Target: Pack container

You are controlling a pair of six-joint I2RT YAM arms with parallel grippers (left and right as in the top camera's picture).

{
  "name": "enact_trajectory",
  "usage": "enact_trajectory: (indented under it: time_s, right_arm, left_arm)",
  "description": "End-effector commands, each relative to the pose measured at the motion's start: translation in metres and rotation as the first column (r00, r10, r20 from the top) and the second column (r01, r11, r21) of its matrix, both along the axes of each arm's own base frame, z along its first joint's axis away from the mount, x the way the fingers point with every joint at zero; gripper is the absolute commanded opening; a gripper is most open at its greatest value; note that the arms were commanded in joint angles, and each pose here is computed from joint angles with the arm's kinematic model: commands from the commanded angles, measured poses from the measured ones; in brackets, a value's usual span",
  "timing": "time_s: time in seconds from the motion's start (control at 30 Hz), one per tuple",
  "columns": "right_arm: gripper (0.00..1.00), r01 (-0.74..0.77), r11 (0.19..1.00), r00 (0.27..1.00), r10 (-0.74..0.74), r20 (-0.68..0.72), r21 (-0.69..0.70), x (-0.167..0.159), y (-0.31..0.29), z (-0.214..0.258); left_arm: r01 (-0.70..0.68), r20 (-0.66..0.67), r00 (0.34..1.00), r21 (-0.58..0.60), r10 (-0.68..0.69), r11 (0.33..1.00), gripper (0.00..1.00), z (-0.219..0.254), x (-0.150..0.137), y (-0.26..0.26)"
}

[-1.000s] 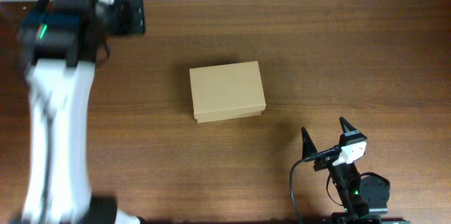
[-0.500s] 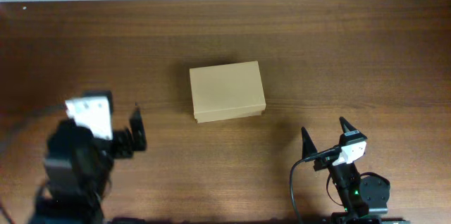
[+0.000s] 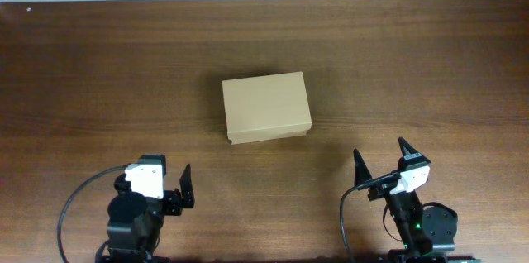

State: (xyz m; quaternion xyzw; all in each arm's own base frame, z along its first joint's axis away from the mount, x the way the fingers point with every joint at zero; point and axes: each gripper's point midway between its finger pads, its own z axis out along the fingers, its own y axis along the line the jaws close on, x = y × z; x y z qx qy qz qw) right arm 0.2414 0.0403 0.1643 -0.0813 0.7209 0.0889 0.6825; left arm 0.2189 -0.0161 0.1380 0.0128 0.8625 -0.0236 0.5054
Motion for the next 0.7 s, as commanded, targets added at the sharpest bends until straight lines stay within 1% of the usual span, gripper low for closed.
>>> enact_trajectory:
  time_s: [0.0, 0.2, 0.33, 0.53, 0.67]
  right_arm:
    - [0.99, -0.009, 1.0, 1.0, 0.009, -0.004, 0.005, 0.0, 0.002, -0.003]
    - [0.99, -0.009, 1.0, 1.0, 0.009, -0.004, 0.005, 0.0, 0.002, -0.003]
    - [0.99, -0.009, 1.0, 1.0, 0.009, -0.004, 0.005, 0.0, 0.002, -0.003]
    - [0.99, -0.009, 1.0, 1.0, 0.009, -0.004, 0.005, 0.0, 0.002, -0.003]
    - [0.99, -0.009, 1.0, 1.0, 0.009, -0.004, 0.005, 0.0, 0.002, -0.003]
  left_arm:
    - [-0.027, 0.009, 1.0, 0.005, 0.027, 1.0, 0.99, -0.013, -0.003, 0.005]
    - [-0.088, 0.035, 0.996, 0.007, 0.088, 0.996, 0.99, -0.026, -0.005, 0.018]
    - [-0.148, 0.067, 0.987, 0.003, 0.148, 0.989, 1.0, -0.023, -0.006, 0.031]
    - [-0.179, 0.099, 0.979, 0.01, 0.177, 0.984, 0.99, -0.022, -0.007, 0.037]
    - [-0.178, 0.095, 0.98, 0.011, 0.177, 0.984, 1.0, -0.025, -0.007, 0.037]
